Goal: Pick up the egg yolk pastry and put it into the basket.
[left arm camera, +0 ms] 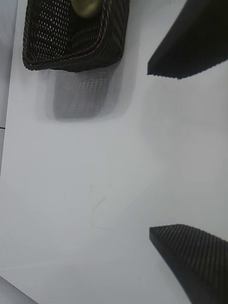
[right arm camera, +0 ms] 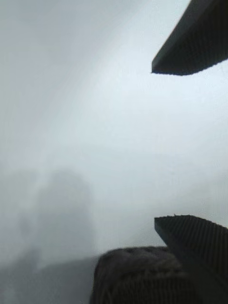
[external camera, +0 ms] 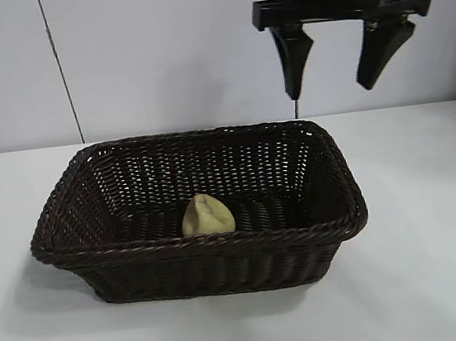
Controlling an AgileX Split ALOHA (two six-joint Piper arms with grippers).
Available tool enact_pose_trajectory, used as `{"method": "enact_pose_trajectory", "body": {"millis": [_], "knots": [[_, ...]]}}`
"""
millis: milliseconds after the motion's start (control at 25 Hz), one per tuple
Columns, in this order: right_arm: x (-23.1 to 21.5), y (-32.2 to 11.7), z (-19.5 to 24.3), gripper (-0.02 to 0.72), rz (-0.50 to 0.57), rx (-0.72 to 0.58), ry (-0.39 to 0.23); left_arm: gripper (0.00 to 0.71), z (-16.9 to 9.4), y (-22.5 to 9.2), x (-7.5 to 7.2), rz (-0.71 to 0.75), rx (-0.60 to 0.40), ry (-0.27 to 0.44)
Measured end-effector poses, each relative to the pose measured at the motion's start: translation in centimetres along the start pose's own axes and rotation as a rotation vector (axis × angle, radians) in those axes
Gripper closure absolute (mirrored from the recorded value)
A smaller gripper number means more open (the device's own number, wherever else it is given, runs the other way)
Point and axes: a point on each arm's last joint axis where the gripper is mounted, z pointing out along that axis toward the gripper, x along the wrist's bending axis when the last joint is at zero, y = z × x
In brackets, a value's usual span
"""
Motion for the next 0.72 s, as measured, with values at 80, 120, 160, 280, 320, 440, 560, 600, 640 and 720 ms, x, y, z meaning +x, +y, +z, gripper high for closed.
{"method": "enact_pose_trajectory", "body": {"millis": [80, 120, 160, 280, 320, 440, 560, 600, 640, 720], "knots": [[-2.2, 0.2, 0.1, 0.125, 0.038, 0.003, -0.039, 0.104, 0.0, 0.0, 0.0, 0.0, 0.0, 0.0], [-3.4, 0.3, 0.1, 0.125, 0.059, 0.002, -0.055, 0.104, 0.0, 0.0, 0.0, 0.0, 0.0, 0.0], [-4.6, 0.4, 0.2, 0.125, 0.08, 0.003, -0.066, 0.104, 0.0, 0.0, 0.0, 0.0, 0.0, 0.0], [-7.6, 0.4, 0.2, 0.125, 0.133, 0.007, -0.089, 0.104, 0.0, 0.0, 0.0, 0.0, 0.0, 0.0], [-8.4, 0.3, 0.2, 0.125, 0.148, 0.009, -0.094, 0.104, 0.0, 0.0, 0.0, 0.0, 0.0, 0.0], [-10.7, 0.1, 0.2, 0.125, 0.188, 0.015, -0.108, 0.104, 0.0, 0.0, 0.0, 0.0, 0.0, 0.0], [-11.9, 0.0, 0.2, 0.125, 0.209, 0.018, -0.114, 0.104, 0.0, 0.0, 0.0, 0.0, 0.0, 0.0], [-12.0, -0.1, 0.2, 0.125, 0.21, 0.02, -0.115, 0.104, 0.0, 0.0, 0.0, 0.0, 0.0, 0.0], [-12.0, -0.1, 0.3, 0.125, 0.207, 0.022, -0.112, 0.104, 0.0, 0.0, 0.0, 0.0, 0.0, 0.0], [-11.9, -0.6, 0.6, 0.125, 0.199, 0.044, -0.099, 0.104, 0.0, 0.0, 0.0, 0.0, 0.0, 0.0]]}}
